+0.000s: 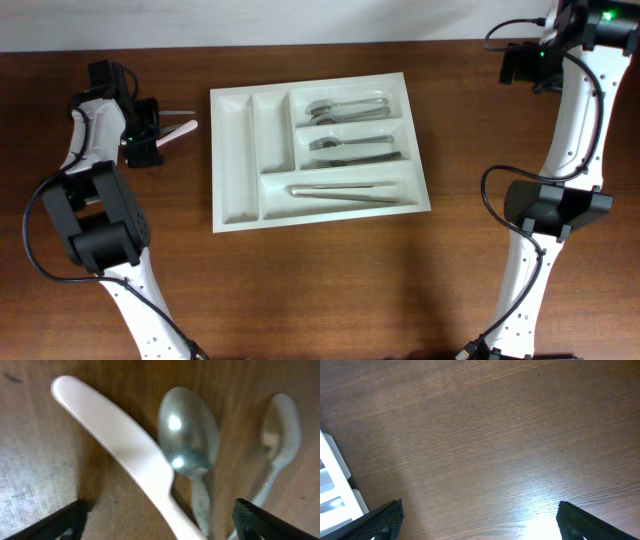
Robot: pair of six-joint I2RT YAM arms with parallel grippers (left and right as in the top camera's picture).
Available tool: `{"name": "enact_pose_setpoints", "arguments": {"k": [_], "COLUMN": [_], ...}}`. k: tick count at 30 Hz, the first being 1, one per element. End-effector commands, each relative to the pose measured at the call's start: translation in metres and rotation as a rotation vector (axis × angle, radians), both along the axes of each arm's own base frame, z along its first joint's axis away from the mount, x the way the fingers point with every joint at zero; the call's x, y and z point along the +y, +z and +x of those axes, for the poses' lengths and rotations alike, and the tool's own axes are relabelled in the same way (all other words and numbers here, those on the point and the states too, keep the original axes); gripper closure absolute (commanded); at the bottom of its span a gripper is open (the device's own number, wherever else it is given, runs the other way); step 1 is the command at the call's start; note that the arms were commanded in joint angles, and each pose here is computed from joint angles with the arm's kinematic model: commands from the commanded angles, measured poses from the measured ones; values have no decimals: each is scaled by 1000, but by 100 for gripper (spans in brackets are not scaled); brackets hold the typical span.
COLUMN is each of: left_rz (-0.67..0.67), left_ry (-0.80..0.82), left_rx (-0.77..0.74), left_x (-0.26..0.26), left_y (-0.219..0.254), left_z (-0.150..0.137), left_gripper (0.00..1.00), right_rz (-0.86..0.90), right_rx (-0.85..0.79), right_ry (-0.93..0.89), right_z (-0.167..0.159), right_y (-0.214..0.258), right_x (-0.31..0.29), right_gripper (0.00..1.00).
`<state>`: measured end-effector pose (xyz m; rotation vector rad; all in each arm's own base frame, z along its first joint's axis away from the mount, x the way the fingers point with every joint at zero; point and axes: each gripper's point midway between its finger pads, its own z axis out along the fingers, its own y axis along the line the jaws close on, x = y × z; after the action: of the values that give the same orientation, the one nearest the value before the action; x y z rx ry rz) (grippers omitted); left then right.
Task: Pack container
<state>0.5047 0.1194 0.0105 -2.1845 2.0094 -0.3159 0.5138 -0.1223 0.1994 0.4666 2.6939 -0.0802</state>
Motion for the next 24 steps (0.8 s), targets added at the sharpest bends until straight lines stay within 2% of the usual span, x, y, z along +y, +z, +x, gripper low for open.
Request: {"name": "enact_pose_setpoints", "arguments": {"k": [1, 3, 7, 12, 17, 21, 22, 24], "left_rz": [-10, -44, -194, -239, -236, -173, -151, -120], "left_ry": [2, 3, 86, 210, 287, 291, 276, 223], "left_rx": [109, 100, 115, 170, 180, 169, 170, 169], "left_x": [1, -5, -26, -30, -28, -17, -13, -10], "left_y": [-36, -35, -33, -33, -34, -36, -36, -37], "left_z": [-21, -19, -23, -33, -33, -32, -33, -33], "left_gripper": [9, 8, 7, 11, 11, 11, 20, 25], "right_rz": [-11, -11, -11, -11, -11, -11, -11, -11], "right_rx": [3, 3, 3, 3, 3, 3, 3, 3], "right_ry": [5, 5, 5, 5, 5, 5, 5, 5], "right_z": [-3, -3, -3, -3, -3, -3, -3, -3], "right_y": [4, 4, 4, 4, 4, 4, 4, 4], "right_x": [-1, -1, -1, -1, -1, -1, -1, -1], "right_gripper": [1, 1, 1, 1, 1, 1, 1, 1]}}
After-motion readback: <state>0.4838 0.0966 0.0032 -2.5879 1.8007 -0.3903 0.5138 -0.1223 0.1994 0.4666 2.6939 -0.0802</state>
